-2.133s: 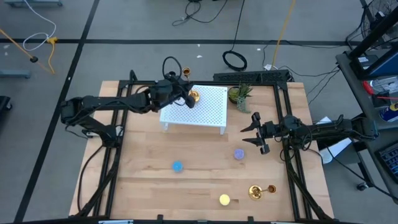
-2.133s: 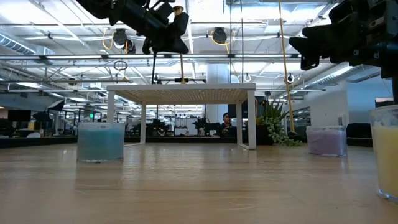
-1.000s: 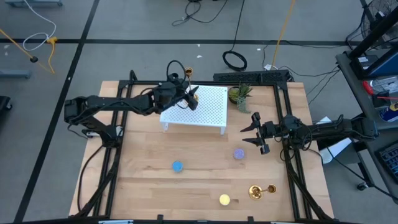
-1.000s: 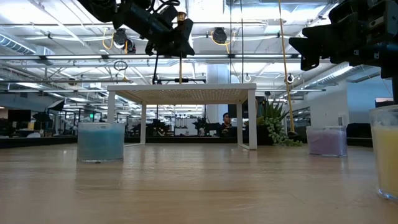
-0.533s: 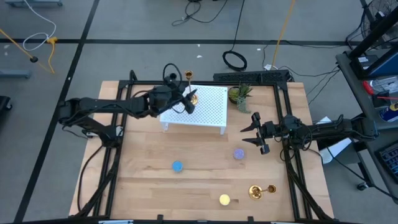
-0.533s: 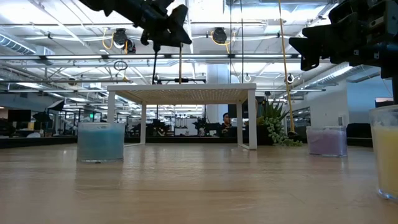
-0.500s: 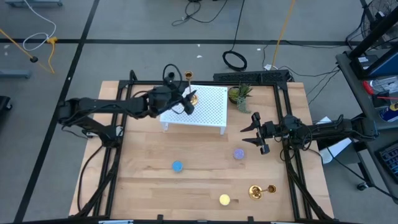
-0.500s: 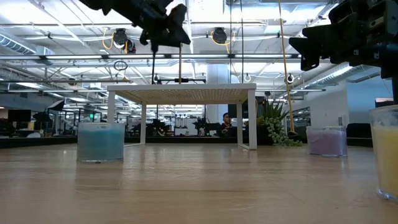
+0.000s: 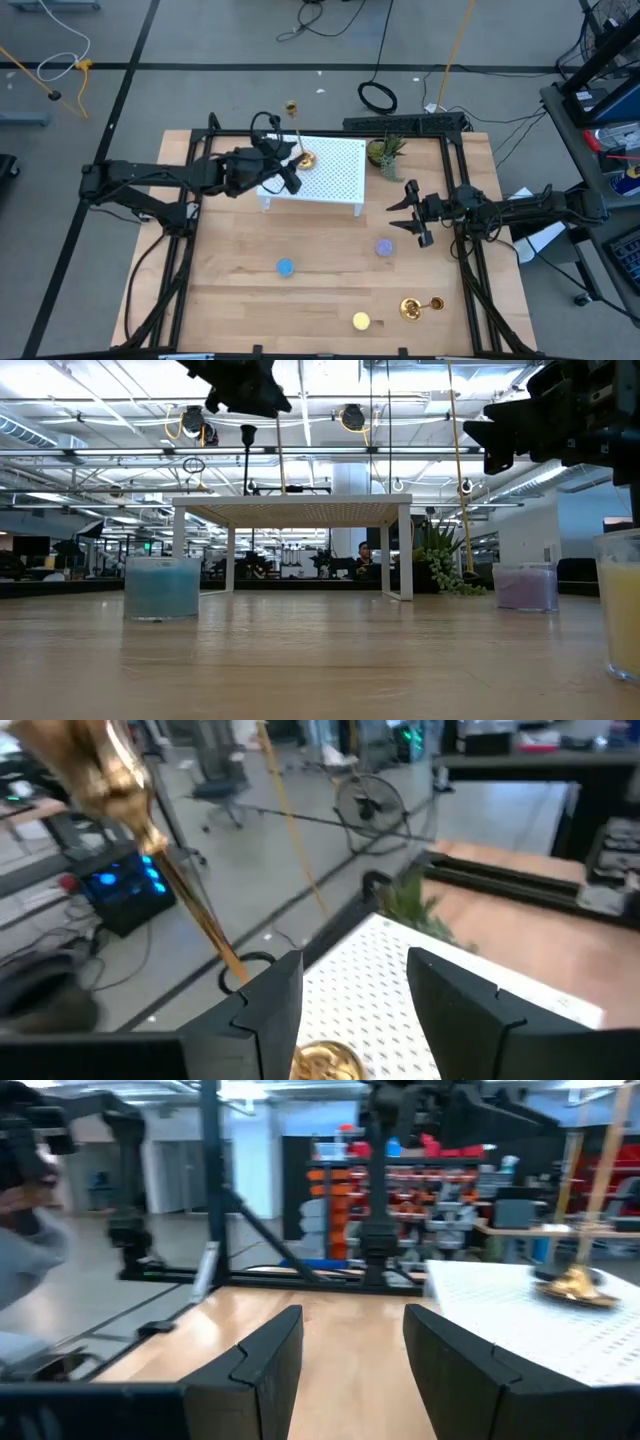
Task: Pick & Place candle stick holders
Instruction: Put the left gold candle holder on the shelf
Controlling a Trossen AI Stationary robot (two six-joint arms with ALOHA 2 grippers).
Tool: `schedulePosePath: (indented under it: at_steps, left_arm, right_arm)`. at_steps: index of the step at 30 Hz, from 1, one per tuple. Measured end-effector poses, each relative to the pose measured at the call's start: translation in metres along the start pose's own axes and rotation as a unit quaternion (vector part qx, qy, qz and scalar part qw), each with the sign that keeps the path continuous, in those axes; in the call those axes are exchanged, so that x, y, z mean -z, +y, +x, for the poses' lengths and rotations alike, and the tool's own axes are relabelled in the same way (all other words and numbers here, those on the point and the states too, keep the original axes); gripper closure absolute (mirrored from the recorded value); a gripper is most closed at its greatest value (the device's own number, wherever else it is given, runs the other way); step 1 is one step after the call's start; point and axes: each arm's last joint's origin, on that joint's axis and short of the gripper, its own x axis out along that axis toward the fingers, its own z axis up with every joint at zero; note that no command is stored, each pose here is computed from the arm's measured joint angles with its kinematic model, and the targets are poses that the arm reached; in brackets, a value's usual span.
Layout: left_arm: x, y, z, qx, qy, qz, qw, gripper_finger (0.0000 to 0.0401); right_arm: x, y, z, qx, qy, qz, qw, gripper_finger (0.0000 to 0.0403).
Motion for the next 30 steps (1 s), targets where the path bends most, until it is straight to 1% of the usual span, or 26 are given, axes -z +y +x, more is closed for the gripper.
schedulePosePath:
  at_steps: [3, 8, 12, 15, 16, 17, 20, 21, 23, 26, 30]
  left_arm:
    - [0.004, 0.002, 0.002, -0.011, 0.018, 0.010, 1.000, 0.0212]
    - [0.007, 0.002, 0.001, -0.011, 0.032, 0.023, 0.999, 0.0213]
    - [0.008, 0.003, 0.001, -0.019, 0.033, 0.027, 0.999, 0.0213]
    - [0.005, 0.005, -0.004, -0.017, 0.029, 0.039, 0.999, 0.0213]
    - [0.004, 0.004, -0.005, -0.015, 0.026, 0.038, 0.999, 0.0213]
    - [0.002, 0.004, -0.008, -0.012, 0.024, 0.038, 0.999, 0.0213]
    - [-0.002, 0.004, -0.021, 0.001, 0.016, 0.048, 0.999, 0.0213]
    - [-0.006, 0.006, -0.026, 0.005, 0.010, 0.049, 0.999, 0.0213]
    - [-0.005, 0.008, -0.038, 0.013, 0.021, 0.070, 0.997, 0.0213]
    - [-0.007, 0.014, -0.057, 0.028, 0.027, 0.089, 0.995, 0.0213]
    - [-0.006, 0.024, -0.082, 0.048, 0.045, 0.076, 0.995, 0.0213]
  right_arm:
    - [0.000, -0.001, 0.000, 0.023, -0.002, 0.000, 1.000, 0.0229]
    - [0.001, -0.002, 0.001, 0.025, -0.002, 0.000, 1.000, 0.0229]
    - [0.000, -0.004, 0.005, 0.089, -0.023, 0.004, 0.996, 0.0229]
    - [0.004, -0.006, 0.010, 0.135, -0.012, -0.001, 0.991, 0.0229]
    - [0.007, -0.007, 0.013, 0.144, 0.002, -0.004, 0.990, 0.0229]
    - [0.004, -0.009, 0.020, 0.145, 0.009, -0.008, 0.989, 0.0229]
    - [-0.017, -0.015, 0.049, 0.145, -0.014, -0.024, 0.989, 0.0229]
    - [-0.020, -0.018, 0.058, 0.146, -0.007, -0.030, 0.989, 0.0229]
    - [-0.022, -0.026, 0.080, 0.152, 0.029, -0.038, 0.987, 0.0229]
    - [-0.028, -0.040, 0.109, 0.164, 0.065, -0.036, 0.984, 0.0231]
    - [-0.033, -0.058, 0.138, 0.181, 0.083, -0.035, 0.979, 0.0237]
